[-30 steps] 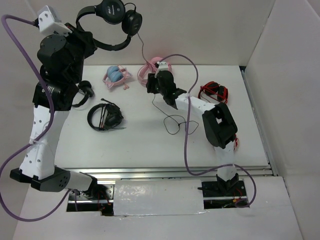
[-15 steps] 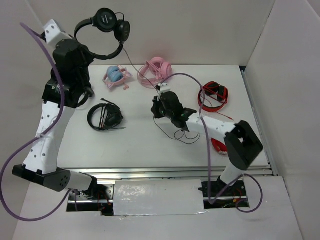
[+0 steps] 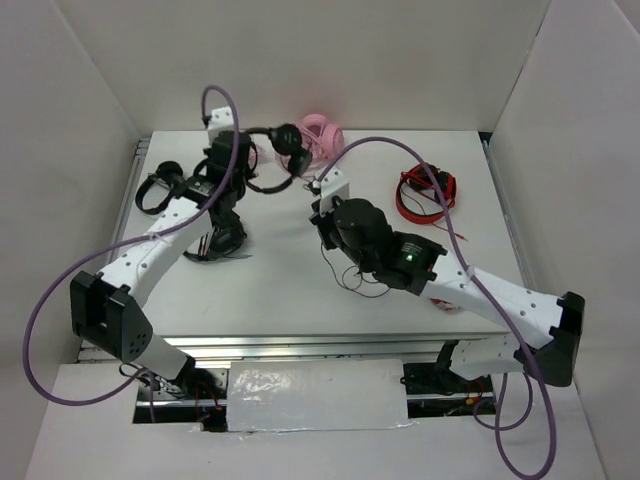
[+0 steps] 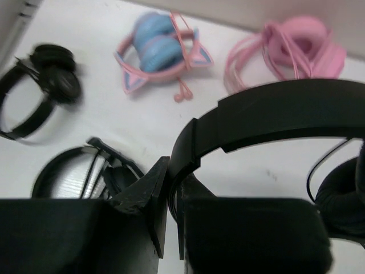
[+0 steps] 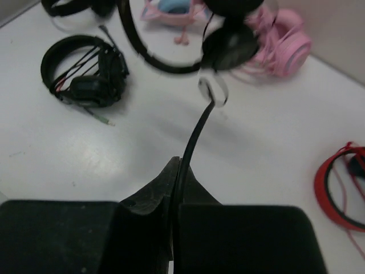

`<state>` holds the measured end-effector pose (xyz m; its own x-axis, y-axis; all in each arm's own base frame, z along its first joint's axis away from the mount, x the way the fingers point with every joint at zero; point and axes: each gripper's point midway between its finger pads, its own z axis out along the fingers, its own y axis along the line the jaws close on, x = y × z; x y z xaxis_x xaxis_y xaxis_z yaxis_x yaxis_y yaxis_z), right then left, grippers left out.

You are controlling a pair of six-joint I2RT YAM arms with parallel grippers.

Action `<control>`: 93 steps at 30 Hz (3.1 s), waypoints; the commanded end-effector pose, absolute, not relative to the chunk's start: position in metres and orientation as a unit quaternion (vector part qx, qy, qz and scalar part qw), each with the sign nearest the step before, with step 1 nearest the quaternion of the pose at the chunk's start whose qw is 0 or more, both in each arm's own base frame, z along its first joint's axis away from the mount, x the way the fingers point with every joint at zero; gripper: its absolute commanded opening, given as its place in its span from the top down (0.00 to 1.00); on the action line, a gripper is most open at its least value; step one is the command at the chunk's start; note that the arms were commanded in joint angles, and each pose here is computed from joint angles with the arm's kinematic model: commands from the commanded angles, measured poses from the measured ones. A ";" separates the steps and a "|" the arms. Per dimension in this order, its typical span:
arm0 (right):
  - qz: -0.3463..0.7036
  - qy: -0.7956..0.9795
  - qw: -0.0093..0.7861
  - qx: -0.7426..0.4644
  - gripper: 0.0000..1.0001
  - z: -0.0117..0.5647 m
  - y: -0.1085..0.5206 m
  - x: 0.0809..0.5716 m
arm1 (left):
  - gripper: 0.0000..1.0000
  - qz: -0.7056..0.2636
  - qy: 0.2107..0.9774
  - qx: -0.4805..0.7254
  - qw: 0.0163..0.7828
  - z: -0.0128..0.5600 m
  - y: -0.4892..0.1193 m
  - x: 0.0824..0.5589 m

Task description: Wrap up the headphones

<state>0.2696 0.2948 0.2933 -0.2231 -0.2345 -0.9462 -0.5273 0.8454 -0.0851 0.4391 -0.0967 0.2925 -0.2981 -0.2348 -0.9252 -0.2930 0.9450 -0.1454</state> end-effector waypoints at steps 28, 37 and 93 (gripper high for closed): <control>-0.010 0.611 0.692 -0.384 1.00 0.414 0.204 0.344 | 1.00 -0.199 0.781 0.328 0.492 0.185 -0.260 0.245; 0.100 0.587 0.671 -0.442 1.00 0.361 0.208 0.343 | 1.00 -0.281 0.733 0.336 0.520 0.220 -0.261 0.207; 0.491 0.707 0.436 -0.263 1.00 0.145 0.339 0.199 | 1.00 -0.097 0.692 -0.176 0.693 0.503 -0.052 0.394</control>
<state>0.1835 0.3486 0.1303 -0.5520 -0.0146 -0.8337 -0.8158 0.2161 0.5364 0.3766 -0.0650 0.4991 -0.0236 -0.2689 -0.9629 -0.1001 0.9590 -0.2653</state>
